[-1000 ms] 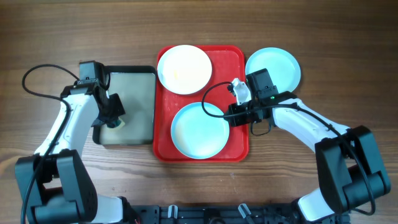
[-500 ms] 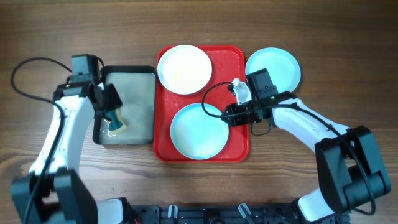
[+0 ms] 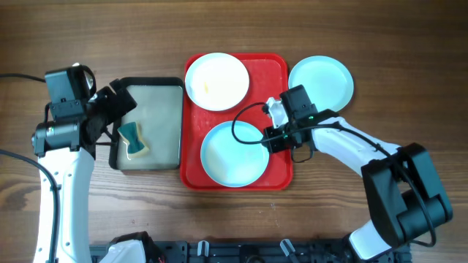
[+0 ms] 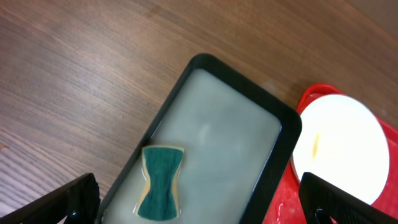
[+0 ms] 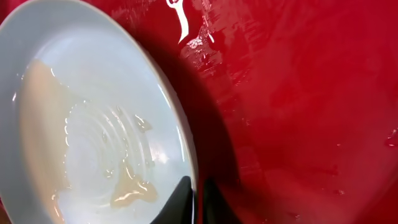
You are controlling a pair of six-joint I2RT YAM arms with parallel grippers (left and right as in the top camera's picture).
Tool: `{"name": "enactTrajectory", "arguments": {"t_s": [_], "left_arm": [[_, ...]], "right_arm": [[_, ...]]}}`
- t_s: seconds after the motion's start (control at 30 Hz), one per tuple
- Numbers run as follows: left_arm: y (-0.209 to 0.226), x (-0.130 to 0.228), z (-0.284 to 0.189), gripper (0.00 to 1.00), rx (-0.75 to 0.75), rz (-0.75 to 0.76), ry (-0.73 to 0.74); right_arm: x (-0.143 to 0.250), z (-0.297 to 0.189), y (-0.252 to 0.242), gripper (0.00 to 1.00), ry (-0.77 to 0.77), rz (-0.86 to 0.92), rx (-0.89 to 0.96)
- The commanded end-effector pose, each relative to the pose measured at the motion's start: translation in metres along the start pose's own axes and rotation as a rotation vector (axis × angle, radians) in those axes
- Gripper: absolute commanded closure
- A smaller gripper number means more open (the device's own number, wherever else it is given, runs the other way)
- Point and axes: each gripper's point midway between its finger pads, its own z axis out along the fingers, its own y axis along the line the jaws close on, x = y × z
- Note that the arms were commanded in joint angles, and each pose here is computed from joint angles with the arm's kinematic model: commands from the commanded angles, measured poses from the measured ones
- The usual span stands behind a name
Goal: Clean dirty plates on tray and stack at the side
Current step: 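Return the sponge to the black tray and release it with the left gripper, then lift the blue plate by its rim with the right gripper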
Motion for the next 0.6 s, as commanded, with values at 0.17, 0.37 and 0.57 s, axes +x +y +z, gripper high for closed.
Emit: {"name": "enactTrajectory", "arguments": {"t_s": [0.17,0.37,0.57], "left_arm": [[-0.001,-0.002,-0.003,0.0,0.01,-0.01,0.0],[-0.001,-0.002,-0.003,0.0,0.01,-0.01,0.0],[-0.001,-0.002,-0.003,0.0,0.01,-0.01,0.0]], "right_arm": [[-0.005,0.005,-0.012,0.76,-0.006,-0.019,0.094],[-0.005,0.008,-0.008,0.96,0.0,-0.078,0.135],[-0.024,-0.016,0.004,0.96,-0.03,-0.083,0.131]]}}
